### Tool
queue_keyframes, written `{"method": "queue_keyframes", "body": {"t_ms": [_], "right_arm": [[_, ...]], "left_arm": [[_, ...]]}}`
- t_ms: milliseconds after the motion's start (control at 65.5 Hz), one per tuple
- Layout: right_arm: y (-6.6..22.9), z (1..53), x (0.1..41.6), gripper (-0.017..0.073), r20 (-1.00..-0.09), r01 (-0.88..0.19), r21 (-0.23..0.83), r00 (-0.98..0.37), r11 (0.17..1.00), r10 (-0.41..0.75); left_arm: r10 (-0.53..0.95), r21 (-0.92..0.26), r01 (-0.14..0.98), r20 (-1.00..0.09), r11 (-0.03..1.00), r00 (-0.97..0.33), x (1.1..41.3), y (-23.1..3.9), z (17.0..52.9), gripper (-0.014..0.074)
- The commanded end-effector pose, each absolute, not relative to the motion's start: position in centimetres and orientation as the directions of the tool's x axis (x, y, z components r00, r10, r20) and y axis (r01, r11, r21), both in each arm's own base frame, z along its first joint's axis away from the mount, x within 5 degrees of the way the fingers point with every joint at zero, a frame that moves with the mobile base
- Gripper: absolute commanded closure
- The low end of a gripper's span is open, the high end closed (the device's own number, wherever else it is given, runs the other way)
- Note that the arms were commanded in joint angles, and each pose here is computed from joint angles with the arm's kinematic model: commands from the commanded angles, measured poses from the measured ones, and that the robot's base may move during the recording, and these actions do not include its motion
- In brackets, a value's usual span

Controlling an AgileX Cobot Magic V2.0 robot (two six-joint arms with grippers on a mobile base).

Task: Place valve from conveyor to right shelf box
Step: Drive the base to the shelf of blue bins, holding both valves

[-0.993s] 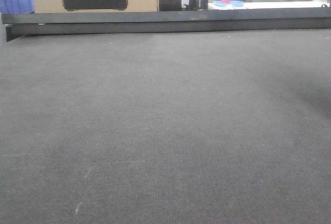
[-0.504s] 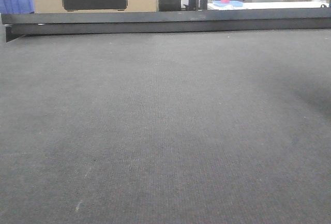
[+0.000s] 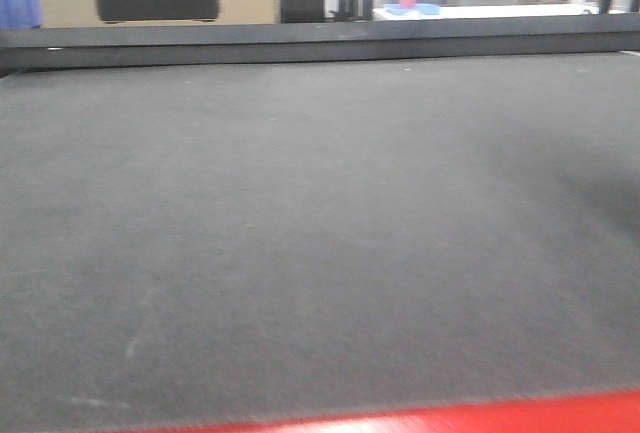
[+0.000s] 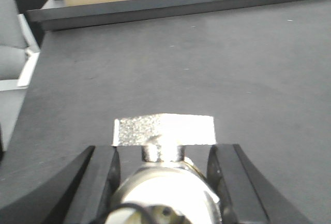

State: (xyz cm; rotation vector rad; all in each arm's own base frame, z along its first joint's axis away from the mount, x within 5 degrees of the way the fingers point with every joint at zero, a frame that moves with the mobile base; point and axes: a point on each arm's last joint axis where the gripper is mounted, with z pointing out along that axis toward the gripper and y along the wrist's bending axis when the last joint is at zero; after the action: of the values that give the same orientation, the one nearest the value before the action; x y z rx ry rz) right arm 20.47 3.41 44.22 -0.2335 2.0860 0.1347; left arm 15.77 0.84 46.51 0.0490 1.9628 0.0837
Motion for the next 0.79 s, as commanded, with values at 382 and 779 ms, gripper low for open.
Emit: {"method": "queue_keyframes", "body": {"t_ms": [382,779], "right_arm": [[3.29,45.62,20.18,0.0712,-0.911,-0.214,-0.012,-0.401,0.977,-0.099],[3.29,45.62,20.18,0.0712,-0.911,-0.214,-0.012,-0.401,0.977,-0.099]], "left_arm": [[0.065,0.070,-0.005,-0.946,0.998,-0.318,15.54,0.69,47.38,0.0705],[0.065,0.070,-0.005,-0.946,0.998,-0.318,15.54,0.69,47.38,0.0705]]}}
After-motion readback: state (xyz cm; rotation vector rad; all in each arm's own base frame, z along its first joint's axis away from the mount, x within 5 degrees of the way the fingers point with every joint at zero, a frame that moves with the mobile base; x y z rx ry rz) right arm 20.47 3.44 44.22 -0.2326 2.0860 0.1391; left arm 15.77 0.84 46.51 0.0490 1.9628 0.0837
